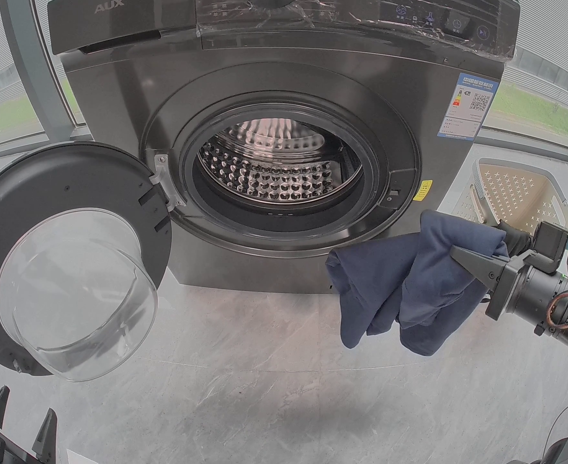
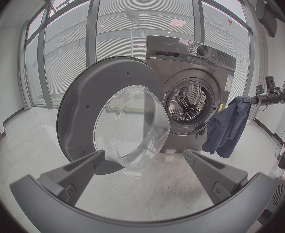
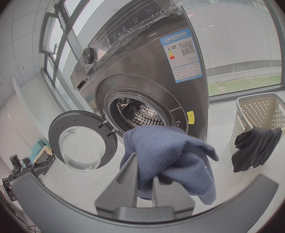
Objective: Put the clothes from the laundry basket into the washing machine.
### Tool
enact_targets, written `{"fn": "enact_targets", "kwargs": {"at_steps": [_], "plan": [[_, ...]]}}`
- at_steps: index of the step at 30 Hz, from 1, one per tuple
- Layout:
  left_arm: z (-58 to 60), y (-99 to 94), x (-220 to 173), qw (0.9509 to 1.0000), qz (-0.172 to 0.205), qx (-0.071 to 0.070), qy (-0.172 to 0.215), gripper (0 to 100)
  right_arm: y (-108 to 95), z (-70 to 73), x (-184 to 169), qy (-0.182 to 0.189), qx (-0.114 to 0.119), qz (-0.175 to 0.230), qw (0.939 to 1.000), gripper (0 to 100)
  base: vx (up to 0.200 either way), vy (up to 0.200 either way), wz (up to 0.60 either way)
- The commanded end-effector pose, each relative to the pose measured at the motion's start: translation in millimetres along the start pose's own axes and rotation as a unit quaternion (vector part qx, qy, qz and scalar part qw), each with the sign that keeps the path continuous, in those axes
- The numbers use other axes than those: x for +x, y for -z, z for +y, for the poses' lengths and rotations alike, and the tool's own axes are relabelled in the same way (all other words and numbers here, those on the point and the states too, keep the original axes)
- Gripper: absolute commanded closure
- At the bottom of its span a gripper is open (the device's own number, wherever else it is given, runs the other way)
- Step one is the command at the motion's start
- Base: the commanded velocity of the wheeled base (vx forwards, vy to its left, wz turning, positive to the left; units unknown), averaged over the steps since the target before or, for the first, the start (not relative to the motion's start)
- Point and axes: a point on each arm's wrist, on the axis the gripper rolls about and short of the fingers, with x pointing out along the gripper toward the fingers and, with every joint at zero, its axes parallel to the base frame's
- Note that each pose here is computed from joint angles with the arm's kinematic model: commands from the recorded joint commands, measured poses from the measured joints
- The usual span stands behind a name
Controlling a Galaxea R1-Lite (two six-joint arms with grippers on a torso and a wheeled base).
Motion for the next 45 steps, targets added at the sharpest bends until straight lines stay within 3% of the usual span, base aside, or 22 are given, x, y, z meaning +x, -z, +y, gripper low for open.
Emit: {"fn": "enact_targets", "kwargs": {"at_steps": [1,9,10,12,13,17,21,30,33,35,38,41,45], "plan": [[0.2,3.7,1,1.0000,0.004,-0.001,0.000,0,2,-0.3,2,0.001,0.002,0.005,1.0000,100,0.000,0.000,0.00],[0.2,4.2,1,1.0000,0.001,0.009,-0.003,0,3,5.0,10,0.015,0.006,0.006,0.9999,100,0.000,0.000,0.00],[0.1,4.2,1,0.9997,0.001,0.025,-0.002,0,4,14.7,17,0.012,0.006,0.008,0.9999,100,0.000,0.000,0.00],[0.1,4.2,1,0.9997,0.001,0.025,-0.002,0,3,19.7,19,0.008,0.010,0.006,0.9999,100,0.000,0.000,0.00],[-0.1,4.2,1,0.9994,0.001,0.034,-0.002,0,-3,24.6,22,0.002,0.023,-0.004,0.9997,100,0.000,0.000,0.00],[-0.1,4.0,1,0.9997,0.001,0.025,-0.002,0,-2,27.7,39,0.003,0.067,0.003,0.9977,100,0.000,0.000,0.00],[-0.1,4.1,0,0.9997,0.000,0.025,0.000,0,1,29.4,48,0.005,0.076,0.012,0.9970,100,0.000,0.000,0.00],[-0.4,2.7,0,0.9992,-0.007,0.040,0.005,0,4,61.1,67,-0.047,0.077,-0.003,0.9960,100,0.000,0.000,0.00],[-3.2,-44.4,-9,0.9943,-0.096,0.040,0.024,0,11,66.1,81,-0.060,0.076,-0.004,0.9953,100,0.000,0.000,0.00],[-4.8,-57.8,-5,0.9937,-0.090,0.044,0.050,0,11,69.1,89,-0.066,0.077,-0.011,0.9948,100,0.000,0.000,0.00],[-8.0,-62.0,5,0.9910,-0.054,0.041,0.116,0,8,73.5,101,-0.079,0.081,-0.027,0.9932,100,0.000,0.000,0.00],[-10.7,-63.7,21,0.9846,0.003,0.028,0.172,0,8,75.6,108,-0.093,0.082,-0.035,0.9917,100,0.000,0.000,0.00],[-14.0,-65.0,41,0.9663,0.065,0.016,0.249,0,7,77.6,116,-0.101,0.085,-0.051,0.9899,100,0.000,0.000,0.00]]}}
